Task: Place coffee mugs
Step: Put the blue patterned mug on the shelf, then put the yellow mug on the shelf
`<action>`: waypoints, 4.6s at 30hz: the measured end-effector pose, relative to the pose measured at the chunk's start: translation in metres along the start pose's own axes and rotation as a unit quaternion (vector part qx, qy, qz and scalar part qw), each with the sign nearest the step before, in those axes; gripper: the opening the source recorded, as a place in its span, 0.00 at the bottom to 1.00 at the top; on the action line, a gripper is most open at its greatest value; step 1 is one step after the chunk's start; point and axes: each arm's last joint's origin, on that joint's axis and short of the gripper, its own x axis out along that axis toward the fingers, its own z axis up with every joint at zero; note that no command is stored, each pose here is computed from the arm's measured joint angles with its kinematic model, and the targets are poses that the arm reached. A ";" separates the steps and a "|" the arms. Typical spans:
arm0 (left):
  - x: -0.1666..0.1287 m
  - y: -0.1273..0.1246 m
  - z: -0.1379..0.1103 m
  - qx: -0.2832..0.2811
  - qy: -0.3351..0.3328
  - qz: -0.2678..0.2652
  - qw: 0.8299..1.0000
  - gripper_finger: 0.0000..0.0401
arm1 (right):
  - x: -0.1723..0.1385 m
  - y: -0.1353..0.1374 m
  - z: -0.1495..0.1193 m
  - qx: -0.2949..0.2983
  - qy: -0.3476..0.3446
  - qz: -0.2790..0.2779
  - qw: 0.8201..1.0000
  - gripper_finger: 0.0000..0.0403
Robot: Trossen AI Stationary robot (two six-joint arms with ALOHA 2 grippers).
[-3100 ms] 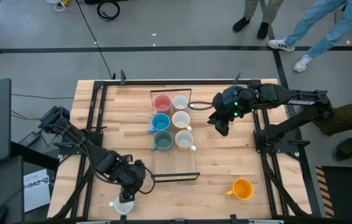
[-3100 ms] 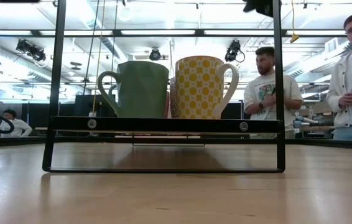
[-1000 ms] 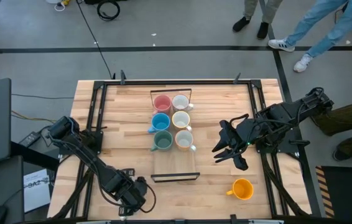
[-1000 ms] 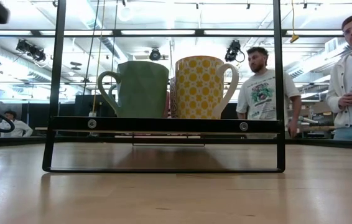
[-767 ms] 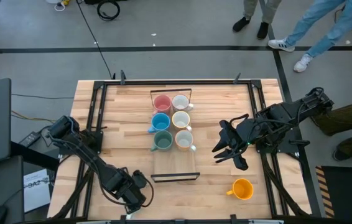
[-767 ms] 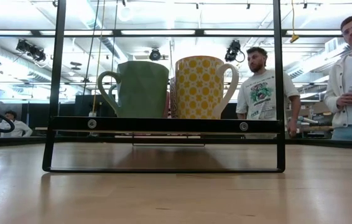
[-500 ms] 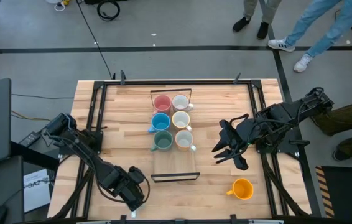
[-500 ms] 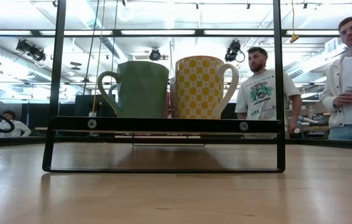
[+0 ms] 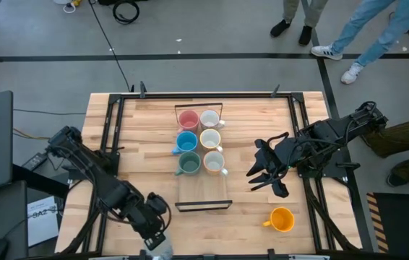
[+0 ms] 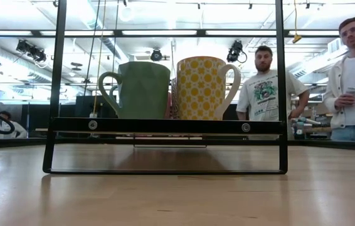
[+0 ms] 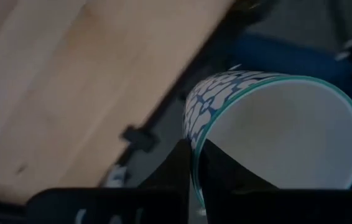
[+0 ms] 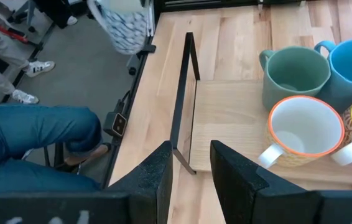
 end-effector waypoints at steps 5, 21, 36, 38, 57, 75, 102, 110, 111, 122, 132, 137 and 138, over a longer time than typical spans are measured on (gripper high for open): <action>-0.042 -0.023 0.017 -0.014 -0.050 -0.070 0.996 0.05 | 0.000 0.000 0.000 -0.002 0.001 0.000 1.000 0.28; -0.103 -0.008 0.105 -0.135 -0.214 -0.100 0.962 0.05 | 0.000 -0.003 -0.008 -0.003 0.041 -0.013 0.999 0.28; -0.080 0.013 0.147 -0.253 -0.257 -0.002 0.933 0.05 | -0.001 -0.005 -0.015 -0.038 0.080 -0.023 0.996 0.28; -0.073 0.012 0.150 -0.264 -0.255 0.000 0.930 0.05 | -0.001 -0.005 -0.015 -0.048 0.080 -0.022 0.995 0.28; -0.015 0.008 0.172 -0.315 -0.189 0.037 0.930 0.05 | -0.001 -0.005 -0.015 -0.070 0.080 -0.020 0.994 0.28; 0.018 0.010 0.186 -0.376 -0.187 0.058 0.906 0.05 | -0.001 -0.005 -0.014 -0.071 0.074 -0.019 0.995 0.28; 0.037 0.008 0.195 -0.393 -0.192 0.049 0.898 0.07 | -0.001 -0.005 -0.014 -0.083 0.074 -0.018 0.994 0.28; 0.037 0.007 0.195 -0.391 -0.192 0.046 0.899 0.19 | -0.001 -0.005 -0.014 -0.083 0.074 -0.018 0.994 0.28; 0.037 0.007 0.195 -0.390 -0.192 0.046 0.900 0.20 | -0.001 -0.005 -0.014 -0.083 0.074 -0.018 0.994 0.28; 0.037 0.007 0.196 -0.370 -0.191 0.048 0.908 0.33 | -0.001 -0.005 -0.014 -0.083 0.074 -0.018 0.994 0.28; 0.036 0.007 0.195 -0.346 -0.190 0.051 0.917 0.40 | -0.001 -0.005 -0.014 -0.083 0.074 -0.018 0.994 0.28; 0.033 0.006 0.194 -0.342 -0.191 0.045 0.919 0.40 | -0.001 -0.005 -0.014 -0.081 0.074 -0.018 0.994 0.28; 0.032 0.006 0.194 -0.342 -0.191 0.044 0.919 0.40 | -0.001 -0.005 -0.014 -0.081 0.074 -0.018 0.994 0.28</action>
